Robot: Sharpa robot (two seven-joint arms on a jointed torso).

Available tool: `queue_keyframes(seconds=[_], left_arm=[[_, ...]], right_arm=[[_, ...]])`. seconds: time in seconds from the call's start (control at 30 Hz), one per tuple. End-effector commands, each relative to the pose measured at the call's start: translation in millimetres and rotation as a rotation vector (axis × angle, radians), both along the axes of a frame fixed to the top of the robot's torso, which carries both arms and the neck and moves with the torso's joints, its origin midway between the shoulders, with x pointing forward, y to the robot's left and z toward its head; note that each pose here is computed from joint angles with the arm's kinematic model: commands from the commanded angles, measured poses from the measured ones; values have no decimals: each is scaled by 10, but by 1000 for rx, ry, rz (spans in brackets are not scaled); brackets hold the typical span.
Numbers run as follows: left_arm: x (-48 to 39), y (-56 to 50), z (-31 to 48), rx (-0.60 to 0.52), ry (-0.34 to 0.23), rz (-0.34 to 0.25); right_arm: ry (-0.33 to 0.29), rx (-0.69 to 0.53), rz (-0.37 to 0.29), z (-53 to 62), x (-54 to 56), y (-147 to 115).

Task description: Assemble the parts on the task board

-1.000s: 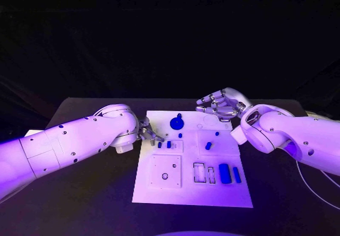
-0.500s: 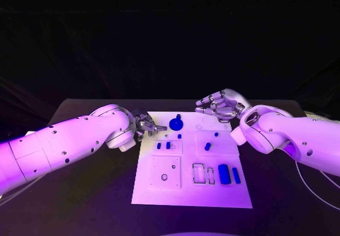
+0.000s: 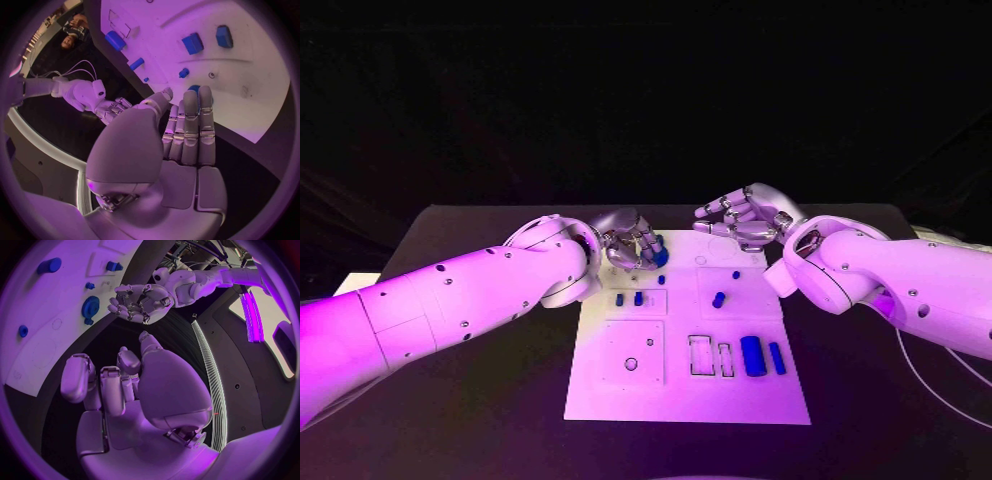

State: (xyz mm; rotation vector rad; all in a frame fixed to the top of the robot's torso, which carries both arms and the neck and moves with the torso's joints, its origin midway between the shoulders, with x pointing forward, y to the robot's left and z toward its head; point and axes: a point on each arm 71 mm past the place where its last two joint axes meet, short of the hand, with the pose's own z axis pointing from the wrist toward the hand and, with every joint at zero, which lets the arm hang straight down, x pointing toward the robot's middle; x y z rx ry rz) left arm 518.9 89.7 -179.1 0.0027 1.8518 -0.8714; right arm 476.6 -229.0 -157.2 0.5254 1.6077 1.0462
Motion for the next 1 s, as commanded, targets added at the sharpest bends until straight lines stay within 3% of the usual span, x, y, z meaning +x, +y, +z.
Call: queue_keyframes(seconds=[0.03, 0.27, 0.53, 1.0], left_arm=[[-18, -132, 22, 100, -181, -154], [11, -247, -79, 229, -201, -191], [27, -353, -161, 299, -189, -202], [32, -411, -269, 357, -144, -206]], right_arm=[[3, -7, 17, -7, -4, 22], [4, -8, 21, -9, -4, 37], [1, -7, 24, -7, -6, 53], [-4, -5, 21, -1, -7, 59]])
